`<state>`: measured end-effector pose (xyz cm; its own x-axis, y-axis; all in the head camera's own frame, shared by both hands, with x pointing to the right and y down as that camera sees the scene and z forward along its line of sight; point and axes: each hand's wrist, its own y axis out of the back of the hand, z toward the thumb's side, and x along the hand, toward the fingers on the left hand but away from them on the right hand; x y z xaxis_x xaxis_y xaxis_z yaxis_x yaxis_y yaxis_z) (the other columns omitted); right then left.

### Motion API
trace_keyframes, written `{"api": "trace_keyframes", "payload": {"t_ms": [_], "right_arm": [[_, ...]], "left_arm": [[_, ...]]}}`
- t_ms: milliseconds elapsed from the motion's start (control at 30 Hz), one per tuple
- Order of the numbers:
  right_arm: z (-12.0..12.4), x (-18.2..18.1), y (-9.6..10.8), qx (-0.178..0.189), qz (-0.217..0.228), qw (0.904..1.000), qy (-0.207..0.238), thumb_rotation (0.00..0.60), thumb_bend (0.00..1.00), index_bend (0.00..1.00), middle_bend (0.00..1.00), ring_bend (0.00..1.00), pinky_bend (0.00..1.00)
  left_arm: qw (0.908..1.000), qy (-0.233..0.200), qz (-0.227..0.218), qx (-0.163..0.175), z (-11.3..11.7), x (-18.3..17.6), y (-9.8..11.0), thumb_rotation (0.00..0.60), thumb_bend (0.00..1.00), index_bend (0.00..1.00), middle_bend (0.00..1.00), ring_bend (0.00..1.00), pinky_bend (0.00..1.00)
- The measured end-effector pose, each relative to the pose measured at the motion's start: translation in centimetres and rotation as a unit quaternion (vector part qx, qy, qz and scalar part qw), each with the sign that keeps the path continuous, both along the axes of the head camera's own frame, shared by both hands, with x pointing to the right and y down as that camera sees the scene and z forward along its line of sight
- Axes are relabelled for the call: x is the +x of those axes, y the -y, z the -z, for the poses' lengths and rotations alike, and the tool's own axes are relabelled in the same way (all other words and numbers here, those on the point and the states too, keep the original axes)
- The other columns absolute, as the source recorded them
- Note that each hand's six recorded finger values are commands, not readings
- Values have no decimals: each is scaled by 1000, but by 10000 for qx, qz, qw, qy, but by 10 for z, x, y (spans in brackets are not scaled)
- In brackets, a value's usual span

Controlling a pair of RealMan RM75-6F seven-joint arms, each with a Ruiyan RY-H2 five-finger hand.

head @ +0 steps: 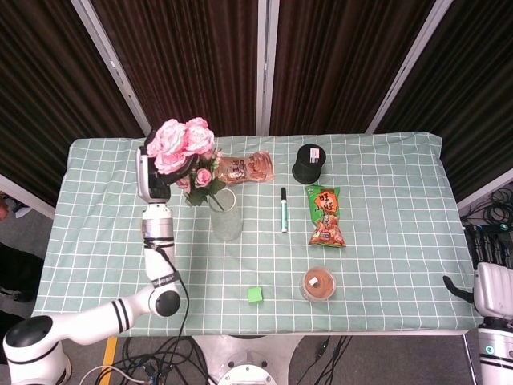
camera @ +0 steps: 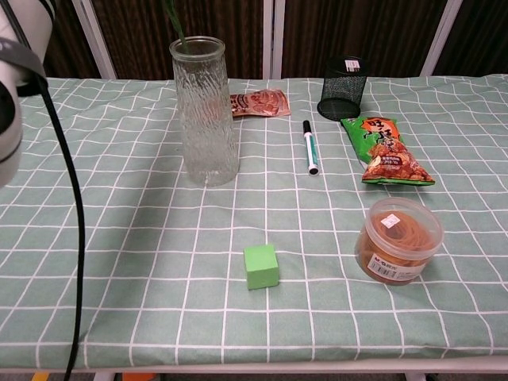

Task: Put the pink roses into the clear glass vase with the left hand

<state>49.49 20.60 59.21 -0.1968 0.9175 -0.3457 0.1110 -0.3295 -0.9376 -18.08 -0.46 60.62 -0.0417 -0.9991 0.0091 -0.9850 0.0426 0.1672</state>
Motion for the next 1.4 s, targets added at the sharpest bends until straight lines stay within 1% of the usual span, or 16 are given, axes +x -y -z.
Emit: {"api": "trace_keyframes", "payload": {"t_ms": [100, 167, 200, 300, 400, 500, 567, 667, 767, 867, 967, 1067, 1167, 1267, 1400], "right_arm": [[-3, 2, -1, -68, -33, 10000, -5, 600, 101, 0, 0, 0, 0], [-4, 2, -1, -94, -26, 10000, 10, 600, 101, 0, 0, 0, 0], [-5, 2, -1, -112, -22, 9999, 23, 600, 101, 0, 0, 0, 0], [-6, 1, -1, -122, -22, 9999, 34, 600, 101, 0, 0, 0, 0], [-6, 2, -1, -125, -28, 9999, 28, 600, 101, 0, 0, 0, 0], [-6, 4, -1, -131, -57, 9999, 29, 600, 101, 0, 0, 0, 0], [-6, 5, -1, -132, -73, 9999, 33, 600, 101, 0, 0, 0, 0], [-6, 4, -1, -119, -61, 9999, 38, 600, 101, 0, 0, 0, 0], [-4, 3, 0, -88, -40, 9999, 42, 600, 101, 0, 0, 0, 0], [-2, 2, 0, -53, -17, 10000, 45, 600, 101, 0, 0, 0, 0], [-2, 0, 0, -37, 8, 10000, 51, 600, 101, 0, 0, 0, 0], [-1, -2, 0, -16, 46, 10000, 64, 600, 101, 0, 0, 0, 0], [-1, -5, 1, 11, 99, 9999, 76, 600, 101, 0, 0, 0, 0], [0, -8, 1, 45, 160, 9998, 87, 600, 101, 0, 0, 0, 0], [0, -12, 1, 96, 225, 9996, 107, 600, 101, 0, 0, 0, 0]], "left_arm": [[9999, 73, -122, 2, -7, 5, -8, 600, 146, 421, 384, 346, 450], [9997, 116, -226, -26, -10, 9, -12, 600, 127, 391, 350, 289, 378], [9995, 149, -289, -32, -12, 11, -13, 600, 110, 370, 321, 250, 324], [9983, 282, -510, -4, -15, 19, -17, 600, 66, 322, 256, 189, 235], [9966, 424, -711, 46, -18, 25, -21, 600, 44, 294, 209, 160, 201], [9958, 424, -808, 50, -18, 28, -22, 600, 34, 285, 160, 129, 165], [9955, 424, -849, 87, -15, 29, -22, 600, 28, 261, 129, 111, 149], [9950, 418, -881, 203, -8, 29, -23, 600, 19, 220, 120, 107, 143], [9954, 395, -805, 339, 2, 25, -21, 600, 9, 217, 120, 107, 143], [9954, 439, -681, 502, 15, 14, -17, 600, 1, 217, 121, 107, 143], [9951, 569, -493, 641, 27, -5, -12, 600, 0, 217, 121, 107, 144], [9943, 756, -237, 721, 36, -30, -7, 600, 0, 217, 121, 107, 146], [9912, 1085, 33, 764, 41, -62, -7, 600, 0, 217, 122, 107, 149], [9851, 1538, 229, 738, 40, -92, -14, 600, 9, 220, 127, 107, 159], [9739, 2192, 314, 507, 25, -124, -36, 600, 30, 223, 132, 107, 174]]}}
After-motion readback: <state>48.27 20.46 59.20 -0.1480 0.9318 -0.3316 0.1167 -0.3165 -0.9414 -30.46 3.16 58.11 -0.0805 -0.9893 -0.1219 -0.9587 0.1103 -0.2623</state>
